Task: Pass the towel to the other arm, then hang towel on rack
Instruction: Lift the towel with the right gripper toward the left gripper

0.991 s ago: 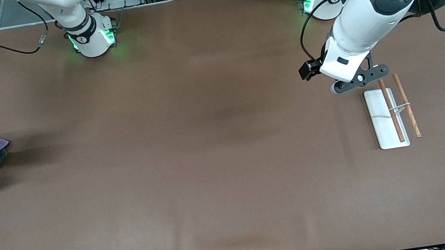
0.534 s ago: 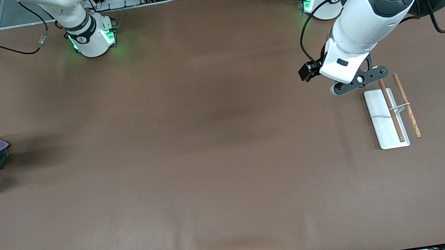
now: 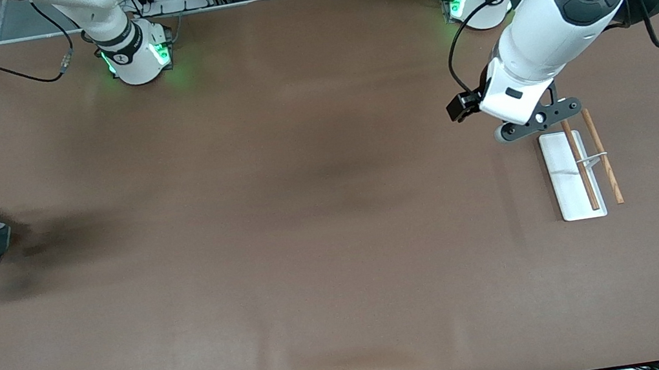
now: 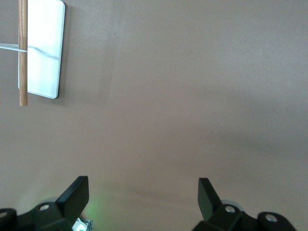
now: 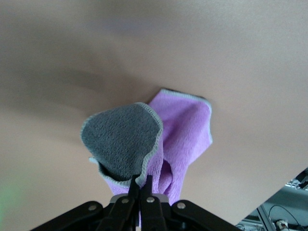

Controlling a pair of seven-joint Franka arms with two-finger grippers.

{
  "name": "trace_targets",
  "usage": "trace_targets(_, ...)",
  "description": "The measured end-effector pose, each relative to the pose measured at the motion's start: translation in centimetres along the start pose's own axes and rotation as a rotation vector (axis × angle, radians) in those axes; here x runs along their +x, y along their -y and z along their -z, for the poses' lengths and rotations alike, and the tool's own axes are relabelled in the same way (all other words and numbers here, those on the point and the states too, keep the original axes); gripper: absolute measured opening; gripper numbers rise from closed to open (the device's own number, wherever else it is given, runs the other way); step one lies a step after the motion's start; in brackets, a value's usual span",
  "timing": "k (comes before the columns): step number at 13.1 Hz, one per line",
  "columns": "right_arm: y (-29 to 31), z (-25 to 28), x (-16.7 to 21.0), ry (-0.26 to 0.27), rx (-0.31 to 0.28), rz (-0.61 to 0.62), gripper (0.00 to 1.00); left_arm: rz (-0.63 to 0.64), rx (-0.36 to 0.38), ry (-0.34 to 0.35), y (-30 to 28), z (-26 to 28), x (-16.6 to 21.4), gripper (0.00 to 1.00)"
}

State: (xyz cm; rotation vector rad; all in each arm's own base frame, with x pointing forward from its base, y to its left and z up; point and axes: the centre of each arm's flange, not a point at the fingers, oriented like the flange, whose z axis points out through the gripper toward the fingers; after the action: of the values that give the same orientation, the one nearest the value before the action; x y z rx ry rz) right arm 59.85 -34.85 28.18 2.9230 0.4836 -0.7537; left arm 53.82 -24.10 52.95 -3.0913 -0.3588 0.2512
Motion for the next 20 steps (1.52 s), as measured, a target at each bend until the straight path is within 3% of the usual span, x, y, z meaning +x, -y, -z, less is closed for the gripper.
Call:
trace_targets(6, 5.2, 5.0, 0.6, 0.110, 0.107, -0.055, 0.03, 0.012, 0.002, -0.022, 0.7, 0.8, 0.5, 1.00)
trace_targets(15, 16.0, 11.9, 1.1, 0.138, 0.391, -0.235, 0.03, 0.015, 0.004, -0.052, 1.0, 1.9, 0.8, 1.00)
trace_targets(20, 22.2, 15.4, 1.9, 0.186, 0.459, -0.350, 0.03, 0.078, -0.005, -0.061, -0.3, 1.8, 0.2, 1.00)
